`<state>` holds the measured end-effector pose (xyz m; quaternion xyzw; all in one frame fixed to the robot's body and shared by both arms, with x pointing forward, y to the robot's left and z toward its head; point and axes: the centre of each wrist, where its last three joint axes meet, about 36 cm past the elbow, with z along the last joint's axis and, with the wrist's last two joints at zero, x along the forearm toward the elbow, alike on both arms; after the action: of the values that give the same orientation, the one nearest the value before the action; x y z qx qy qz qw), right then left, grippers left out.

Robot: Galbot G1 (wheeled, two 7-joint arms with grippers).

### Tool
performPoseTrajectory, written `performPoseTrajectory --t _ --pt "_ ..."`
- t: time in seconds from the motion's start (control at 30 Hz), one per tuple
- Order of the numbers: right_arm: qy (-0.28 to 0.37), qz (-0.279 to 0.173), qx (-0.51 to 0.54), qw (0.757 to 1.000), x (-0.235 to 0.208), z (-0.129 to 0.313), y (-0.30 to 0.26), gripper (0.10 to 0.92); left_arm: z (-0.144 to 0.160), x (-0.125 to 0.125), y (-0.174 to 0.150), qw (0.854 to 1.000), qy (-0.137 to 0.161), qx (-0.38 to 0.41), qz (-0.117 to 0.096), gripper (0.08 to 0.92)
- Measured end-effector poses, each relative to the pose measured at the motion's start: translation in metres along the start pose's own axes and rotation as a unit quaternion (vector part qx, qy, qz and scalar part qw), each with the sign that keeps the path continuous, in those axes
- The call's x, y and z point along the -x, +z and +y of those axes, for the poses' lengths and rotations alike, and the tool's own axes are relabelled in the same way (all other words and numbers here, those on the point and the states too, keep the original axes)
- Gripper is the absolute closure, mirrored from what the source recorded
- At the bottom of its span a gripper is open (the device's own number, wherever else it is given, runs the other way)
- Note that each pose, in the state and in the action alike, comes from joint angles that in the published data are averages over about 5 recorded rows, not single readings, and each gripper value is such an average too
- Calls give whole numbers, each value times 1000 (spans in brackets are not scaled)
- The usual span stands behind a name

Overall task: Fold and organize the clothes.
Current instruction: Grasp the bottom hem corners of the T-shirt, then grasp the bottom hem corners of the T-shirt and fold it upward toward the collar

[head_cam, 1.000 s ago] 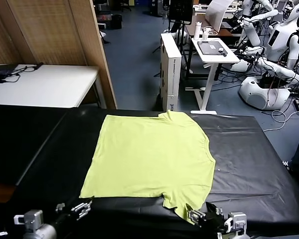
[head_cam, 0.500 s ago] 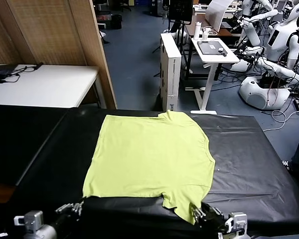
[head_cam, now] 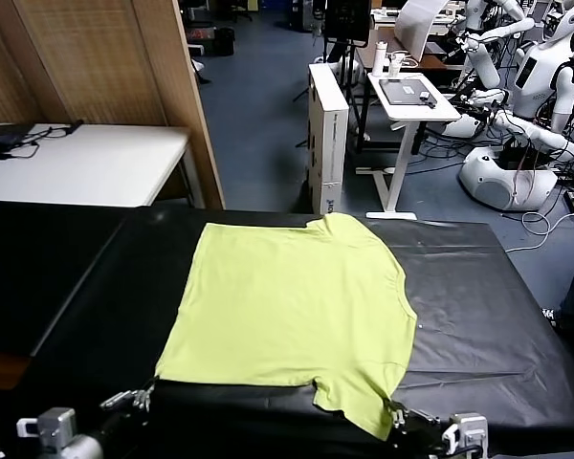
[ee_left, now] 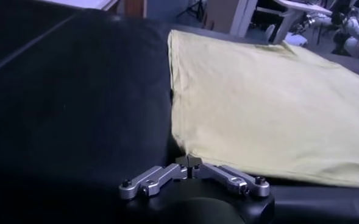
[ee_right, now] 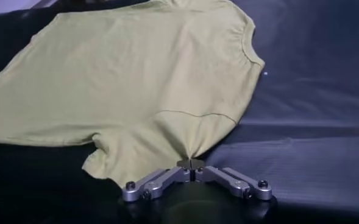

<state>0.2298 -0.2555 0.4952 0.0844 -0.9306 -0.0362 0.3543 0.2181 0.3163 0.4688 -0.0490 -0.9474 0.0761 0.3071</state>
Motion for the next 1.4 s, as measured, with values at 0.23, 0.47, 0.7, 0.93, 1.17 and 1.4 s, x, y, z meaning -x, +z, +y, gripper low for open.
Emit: performPoseTrajectory --t 0.23,0.47,0.7,0.93,1.17,1.4 --pt "-29 -63 10 998 19 -12 -12 882 -8 1 -7 999 2 -20 -32 855" --pt "-38 -92 11 995 52 -27 -33 882 -9 18 -14 996 5 -50 -77 855" --pt "-31 -124 -1 992 92 -38 -59 882 -10 39 -24 990 6 -75 -121 855" --pt "-29 -136 -16 990 128 -39 -74 882 -12 64 -34 984 9 -97 -150 855" --pt "-24 -134 -32 990 160 -39 -86 882 -12 88 -39 984 16 -91 -152 855" --pt "-12 -136 -40 990 177 -43 -98 882 -7 111 -44 985 20 -82 -150 855"
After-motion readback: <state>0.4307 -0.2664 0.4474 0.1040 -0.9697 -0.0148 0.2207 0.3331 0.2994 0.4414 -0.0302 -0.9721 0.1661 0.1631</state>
